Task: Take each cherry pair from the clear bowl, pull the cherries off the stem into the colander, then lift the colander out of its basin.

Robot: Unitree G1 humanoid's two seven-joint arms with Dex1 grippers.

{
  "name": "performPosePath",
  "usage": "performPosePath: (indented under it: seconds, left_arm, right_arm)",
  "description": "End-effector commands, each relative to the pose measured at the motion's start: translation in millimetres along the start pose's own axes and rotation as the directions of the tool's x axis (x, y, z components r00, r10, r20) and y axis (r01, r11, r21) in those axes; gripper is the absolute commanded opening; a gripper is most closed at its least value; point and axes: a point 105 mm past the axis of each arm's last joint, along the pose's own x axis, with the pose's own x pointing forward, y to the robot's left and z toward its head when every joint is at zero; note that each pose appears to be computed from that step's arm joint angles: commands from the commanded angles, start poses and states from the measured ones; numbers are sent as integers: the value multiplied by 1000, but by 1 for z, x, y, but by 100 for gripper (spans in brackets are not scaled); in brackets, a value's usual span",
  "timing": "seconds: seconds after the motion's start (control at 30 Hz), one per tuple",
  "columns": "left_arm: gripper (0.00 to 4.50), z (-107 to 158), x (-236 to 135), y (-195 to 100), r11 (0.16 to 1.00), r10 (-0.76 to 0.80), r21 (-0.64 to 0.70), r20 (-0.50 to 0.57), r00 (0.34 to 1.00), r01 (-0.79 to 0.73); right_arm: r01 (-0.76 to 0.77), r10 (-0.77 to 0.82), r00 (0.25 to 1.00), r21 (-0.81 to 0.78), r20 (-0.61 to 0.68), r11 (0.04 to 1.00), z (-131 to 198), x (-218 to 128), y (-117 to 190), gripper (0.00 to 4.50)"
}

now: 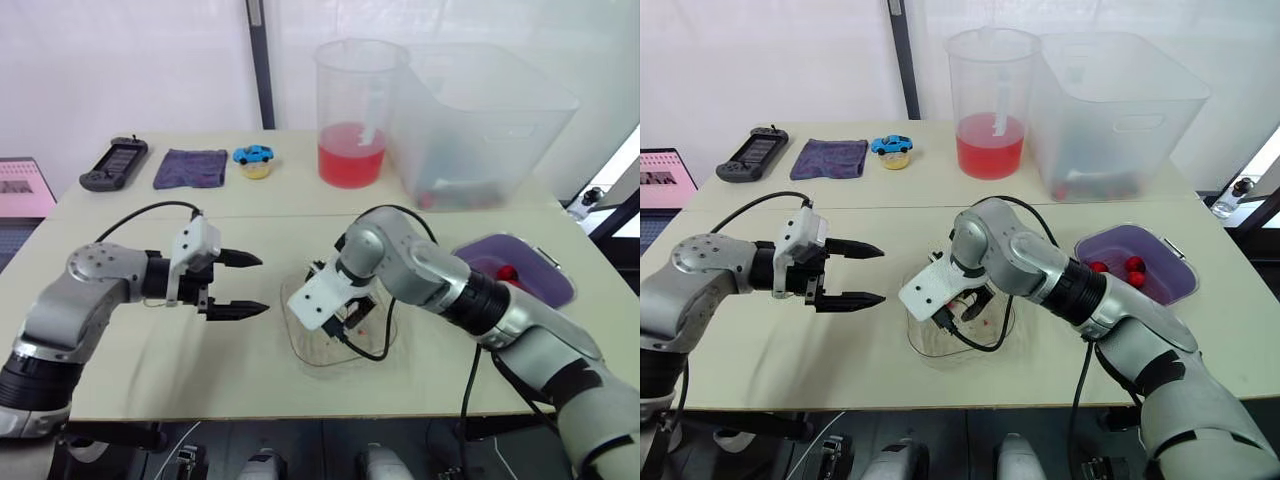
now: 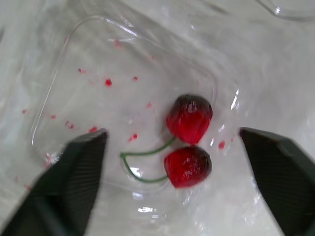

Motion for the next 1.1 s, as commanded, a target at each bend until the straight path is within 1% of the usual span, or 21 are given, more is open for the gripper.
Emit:
performPosePath:
  seconds: [0.03,0.13,0.2,0.27,0.37,0.5,0.7,0.87,0.93,1.1]
  left_arm:
    - [450,9,-2,1,999,2,48,4,1000,-2]
    - [450,9,0,2,999,-5,53,5,1000,5]
    - [450,9,0,2,998,-10,55,6,1000,9]
    - [450,10,1,3,998,-12,57,6,1000,11]
    - [450,9,1,2,998,-17,60,6,1000,17]
    - [450,9,2,2,998,-22,61,3,1000,22]
    - [450,8,1,5,998,-17,65,-3,1000,18]
    - [450,9,1,5,998,-17,64,-5,1000,18]
    - [450,9,1,5,998,-17,66,-7,1000,17]
    - [450,10,2,5,997,-14,69,-9,1000,15]
  right_arm:
    - [47,-51,996,58,73,997,7,-26,-3,447]
    - [19,-52,982,179,179,984,17,-34,2,447]
    - [9,-71,976,288,204,958,16,-35,2,447]
    - [18,-97,980,408,174,913,7,-32,2,447]
    - [24,-101,988,534,115,845,-4,-24,7,447]
    - [-8,-95,989,676,114,737,-2,-12,13,447]
    - [0,-89,993,769,74,639,-4,5,18,447]
    - [33,-105,994,798,38,602,-7,14,16,447]
    - [47,-113,993,796,28,603,-8,16,14,447]
    - [39,-101,994,738,40,674,-6,25,18,447]
